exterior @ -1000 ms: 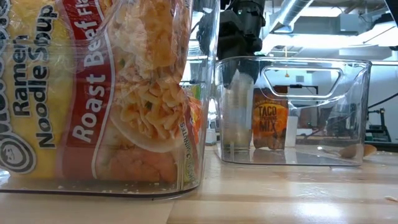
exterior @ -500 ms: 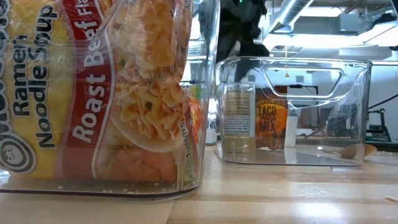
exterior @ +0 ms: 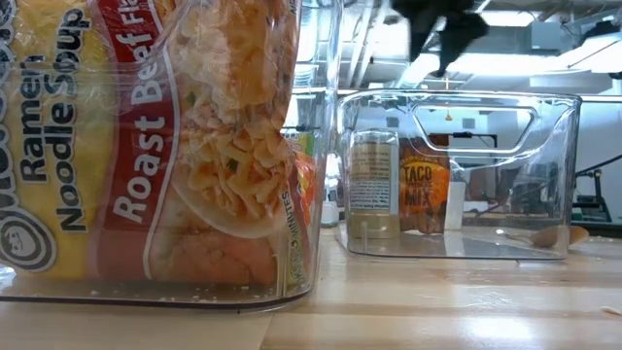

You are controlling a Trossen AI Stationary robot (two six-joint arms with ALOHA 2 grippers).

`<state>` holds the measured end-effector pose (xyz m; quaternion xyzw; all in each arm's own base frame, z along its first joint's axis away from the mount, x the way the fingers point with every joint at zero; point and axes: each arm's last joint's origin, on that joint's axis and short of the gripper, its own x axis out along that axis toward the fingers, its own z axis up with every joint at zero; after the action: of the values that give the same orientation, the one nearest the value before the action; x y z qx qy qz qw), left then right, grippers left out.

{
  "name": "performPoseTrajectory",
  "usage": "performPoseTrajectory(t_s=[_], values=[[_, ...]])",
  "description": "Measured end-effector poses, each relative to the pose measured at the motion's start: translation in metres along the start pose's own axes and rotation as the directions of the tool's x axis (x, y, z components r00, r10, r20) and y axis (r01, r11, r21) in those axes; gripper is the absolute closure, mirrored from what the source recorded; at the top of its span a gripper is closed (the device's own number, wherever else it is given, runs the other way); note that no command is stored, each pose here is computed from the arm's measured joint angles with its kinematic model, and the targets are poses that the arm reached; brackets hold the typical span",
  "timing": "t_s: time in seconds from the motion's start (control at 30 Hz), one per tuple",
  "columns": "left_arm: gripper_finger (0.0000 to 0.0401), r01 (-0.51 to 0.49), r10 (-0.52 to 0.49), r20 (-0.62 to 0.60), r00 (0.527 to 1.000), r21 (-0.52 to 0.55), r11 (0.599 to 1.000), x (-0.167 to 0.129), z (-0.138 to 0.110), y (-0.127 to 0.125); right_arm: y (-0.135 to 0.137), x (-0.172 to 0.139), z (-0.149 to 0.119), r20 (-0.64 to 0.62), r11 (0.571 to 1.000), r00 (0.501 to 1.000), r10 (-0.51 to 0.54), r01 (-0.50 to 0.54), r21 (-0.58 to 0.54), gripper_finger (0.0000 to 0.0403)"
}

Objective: Pick & Place Food Item
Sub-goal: Put the gold spoon into the white bin

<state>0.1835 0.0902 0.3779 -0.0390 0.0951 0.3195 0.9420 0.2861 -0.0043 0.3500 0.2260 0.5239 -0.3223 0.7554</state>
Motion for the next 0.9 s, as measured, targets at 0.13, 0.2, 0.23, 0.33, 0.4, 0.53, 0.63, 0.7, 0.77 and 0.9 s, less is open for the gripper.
performPoseTrajectory(t_s=[0.13,0.2,0.23,0.33,0.4,0.53,0.63,0.7,0.77,0.9], values=[[0.0087,-0.002,0.002,-0.032,0.999,0.007,1.0,0.0,-0.003,0.0,-0.019,-0.001,-0.019,-0.05,0.997,0.997,-0.056,0.059,0.046,0.0086],[0.0087,-0.003,0.003,-0.043,0.999,0.004,1.0,0.0,-0.004,0.0,-0.026,0.001,-0.03,-0.066,0.996,0.996,-0.053,0.057,0.073,0.0086],[0.0087,-0.001,0.001,-0.044,0.999,0.0,1.0,0.0,-0.004,0.0,-0.03,0.002,-0.036,-0.077,0.995,0.996,-0.049,0.056,0.084,0.0086],[0.0087,0.028,-0.03,-0.046,0.998,-0.03,0.999,0.0,-0.004,-0.001,-0.038,0.006,-0.053,-0.1,0.99,0.995,-0.023,0.036,0.136,0.0086],[0.0087,0.054,-0.057,-0.05,0.997,-0.05,0.997,0.0,-0.005,-0.001,-0.045,0.007,-0.065,-0.119,0.985,0.993,-0.013,0.033,0.17,0.0086],[0.0087,0.089,-0.095,-0.063,0.993,-0.1,0.991,0.0,-0.006,-0.003,-0.058,0.004,-0.087,-0.114,0.966,0.993,0.015,0.015,0.259,0.0086],[0.0087,0.087,-0.095,-0.062,0.993,-0.131,0.988,0.0,-0.006,-0.003,-0.063,0.002,-0.098,-0.097,0.949,0.994,0.042,-0.009,0.316,0.0086],[0.0087,0.086,-0.096,-0.062,0.993,-0.147,0.985,0.0,-0.006,-0.003,-0.064,0.004,-0.103,-0.078,0.936,0.994,0.073,-0.041,0.35,0.0086],[0.0087,0.086,-0.096,-0.059,0.994,-0.154,0.984,0.0,-0.005,-0.003,-0.063,0.006,-0.106,-0.069,0.92,0.994,0.089,-0.056,0.388,0.0086],[0.0087,0.088,-0.097,-0.05,0.994,-0.16,0.983,0.0,-0.004,-0.003,-0.059,0.016,-0.108,-0.073,0.89,0.993,0.089,-0.047,0.453,0.0086]])
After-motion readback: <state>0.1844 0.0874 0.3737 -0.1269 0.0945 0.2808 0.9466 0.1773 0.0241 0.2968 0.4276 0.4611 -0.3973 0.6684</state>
